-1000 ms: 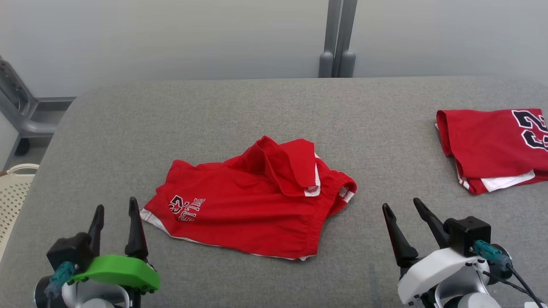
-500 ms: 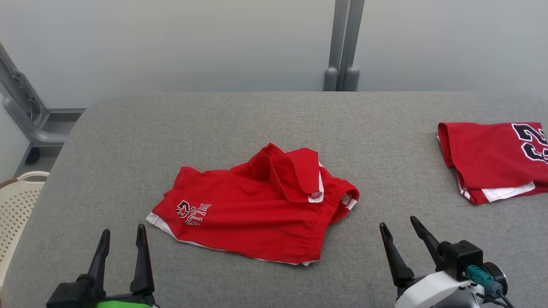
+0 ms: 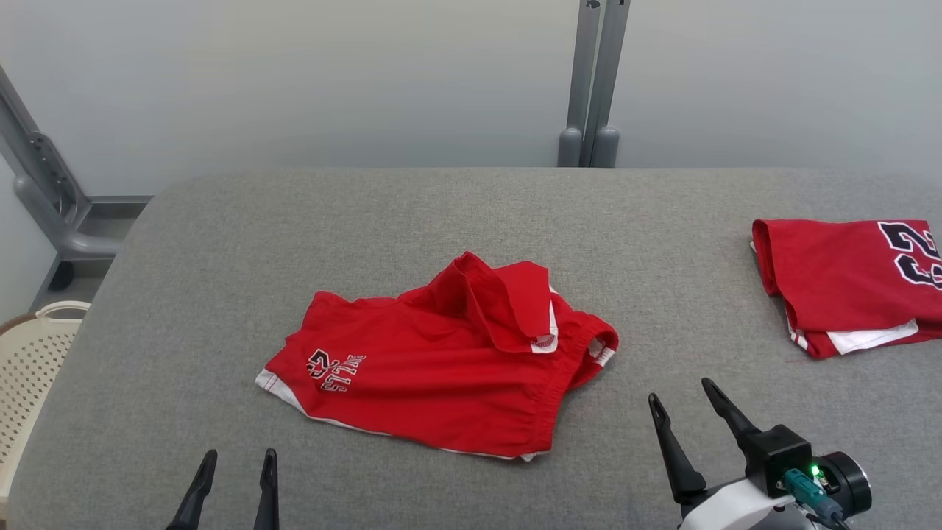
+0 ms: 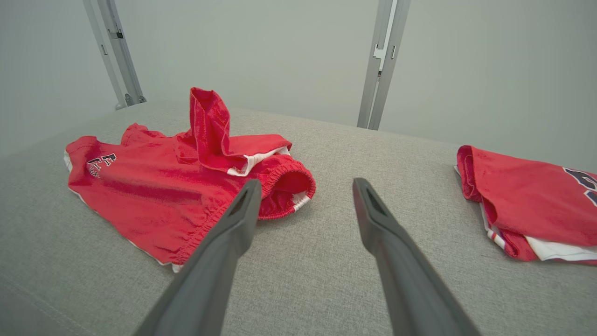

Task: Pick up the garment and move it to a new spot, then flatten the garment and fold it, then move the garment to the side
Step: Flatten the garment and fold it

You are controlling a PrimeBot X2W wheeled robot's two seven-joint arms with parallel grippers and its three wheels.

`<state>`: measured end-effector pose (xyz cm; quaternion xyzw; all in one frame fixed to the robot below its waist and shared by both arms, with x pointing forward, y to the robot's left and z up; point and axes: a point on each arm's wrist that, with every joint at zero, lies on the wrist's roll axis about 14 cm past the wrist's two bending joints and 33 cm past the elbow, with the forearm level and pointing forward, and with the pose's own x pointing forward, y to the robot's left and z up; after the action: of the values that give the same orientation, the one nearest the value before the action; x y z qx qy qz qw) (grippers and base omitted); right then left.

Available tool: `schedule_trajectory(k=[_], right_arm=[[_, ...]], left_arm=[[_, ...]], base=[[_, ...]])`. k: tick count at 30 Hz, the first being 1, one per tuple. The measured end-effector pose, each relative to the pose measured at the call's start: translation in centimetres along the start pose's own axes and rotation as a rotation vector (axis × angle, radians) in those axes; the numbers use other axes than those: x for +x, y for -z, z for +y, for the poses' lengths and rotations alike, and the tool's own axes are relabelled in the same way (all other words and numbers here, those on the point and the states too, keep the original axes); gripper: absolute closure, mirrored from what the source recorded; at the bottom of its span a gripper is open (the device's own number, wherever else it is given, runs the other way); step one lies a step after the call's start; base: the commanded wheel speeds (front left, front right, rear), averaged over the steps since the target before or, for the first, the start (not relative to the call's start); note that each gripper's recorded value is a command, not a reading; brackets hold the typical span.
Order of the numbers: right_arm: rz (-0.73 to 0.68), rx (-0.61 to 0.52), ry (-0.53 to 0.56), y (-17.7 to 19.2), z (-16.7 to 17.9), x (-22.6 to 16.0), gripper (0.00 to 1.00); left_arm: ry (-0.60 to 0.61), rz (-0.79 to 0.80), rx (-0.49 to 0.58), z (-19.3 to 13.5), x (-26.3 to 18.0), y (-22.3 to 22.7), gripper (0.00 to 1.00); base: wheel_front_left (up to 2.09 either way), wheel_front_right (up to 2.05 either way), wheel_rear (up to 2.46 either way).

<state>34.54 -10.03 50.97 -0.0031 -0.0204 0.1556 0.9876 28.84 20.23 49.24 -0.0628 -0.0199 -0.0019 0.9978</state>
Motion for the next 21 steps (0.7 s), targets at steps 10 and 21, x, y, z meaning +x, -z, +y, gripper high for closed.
schedule_trajectory(k=[10, 21], right_arm=[[0.020, -0.025, -0.005, 0.5, 0.1, -0.1, 0.00], [0.019, -0.023, -0.013, 0.4, 0.4, 0.0, 0.00]], left_arm=[[0.017, 0.028, 0.024, -0.3, 0.0, 0.9, 0.00], [0.031, 0.047, 0.033, -0.5, 0.2, 1.5, 0.00]], base=[[0.00, 0.00, 0.00], [0.00, 0.00, 0.00]])
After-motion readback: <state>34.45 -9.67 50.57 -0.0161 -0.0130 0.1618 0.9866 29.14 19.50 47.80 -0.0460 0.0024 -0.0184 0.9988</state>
